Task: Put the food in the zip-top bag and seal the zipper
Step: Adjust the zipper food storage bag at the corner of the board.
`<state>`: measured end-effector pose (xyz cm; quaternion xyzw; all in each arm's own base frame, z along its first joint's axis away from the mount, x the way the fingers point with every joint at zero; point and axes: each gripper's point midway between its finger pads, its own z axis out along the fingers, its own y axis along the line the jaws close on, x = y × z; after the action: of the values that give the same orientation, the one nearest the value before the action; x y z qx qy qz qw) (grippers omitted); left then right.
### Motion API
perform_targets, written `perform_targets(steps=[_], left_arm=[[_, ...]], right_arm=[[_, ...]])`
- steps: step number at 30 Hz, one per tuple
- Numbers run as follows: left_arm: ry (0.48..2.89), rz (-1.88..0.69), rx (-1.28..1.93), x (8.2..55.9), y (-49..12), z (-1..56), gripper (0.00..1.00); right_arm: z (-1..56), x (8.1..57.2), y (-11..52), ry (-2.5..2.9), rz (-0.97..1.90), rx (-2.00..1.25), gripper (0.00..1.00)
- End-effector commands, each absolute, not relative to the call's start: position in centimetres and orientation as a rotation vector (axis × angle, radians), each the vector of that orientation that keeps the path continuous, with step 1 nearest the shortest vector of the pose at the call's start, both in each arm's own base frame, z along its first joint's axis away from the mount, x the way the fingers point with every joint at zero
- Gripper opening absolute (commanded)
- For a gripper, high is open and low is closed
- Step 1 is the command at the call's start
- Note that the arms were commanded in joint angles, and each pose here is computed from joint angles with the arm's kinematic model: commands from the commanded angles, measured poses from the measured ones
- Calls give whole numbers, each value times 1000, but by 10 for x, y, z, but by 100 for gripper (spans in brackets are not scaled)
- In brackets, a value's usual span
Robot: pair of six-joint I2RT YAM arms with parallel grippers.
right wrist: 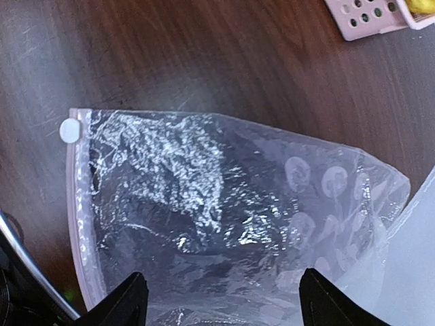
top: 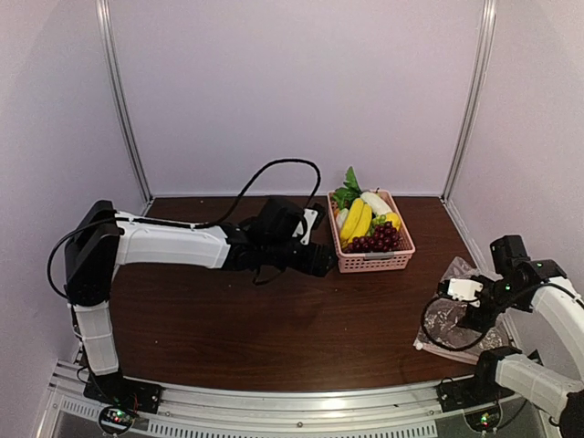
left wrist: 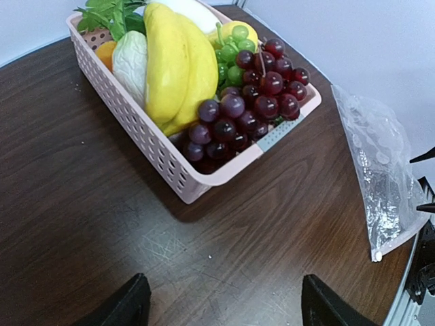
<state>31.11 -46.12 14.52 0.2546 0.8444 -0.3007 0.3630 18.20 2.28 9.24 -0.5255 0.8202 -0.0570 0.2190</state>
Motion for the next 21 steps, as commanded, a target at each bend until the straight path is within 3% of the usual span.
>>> perform_targets(steps=[1,9,21], left_arm=[[2188,-812,648,306,-470,149,78],[2205,-776,703,295,-461,137,78],[2152,-791,786,288,-464,154,79]], right_arm=[[74,153,21,2268,-105,-1690,78],[49,150,12,2309,-124,-1780,81],[35,173,25,2461,104,-1685,61]])
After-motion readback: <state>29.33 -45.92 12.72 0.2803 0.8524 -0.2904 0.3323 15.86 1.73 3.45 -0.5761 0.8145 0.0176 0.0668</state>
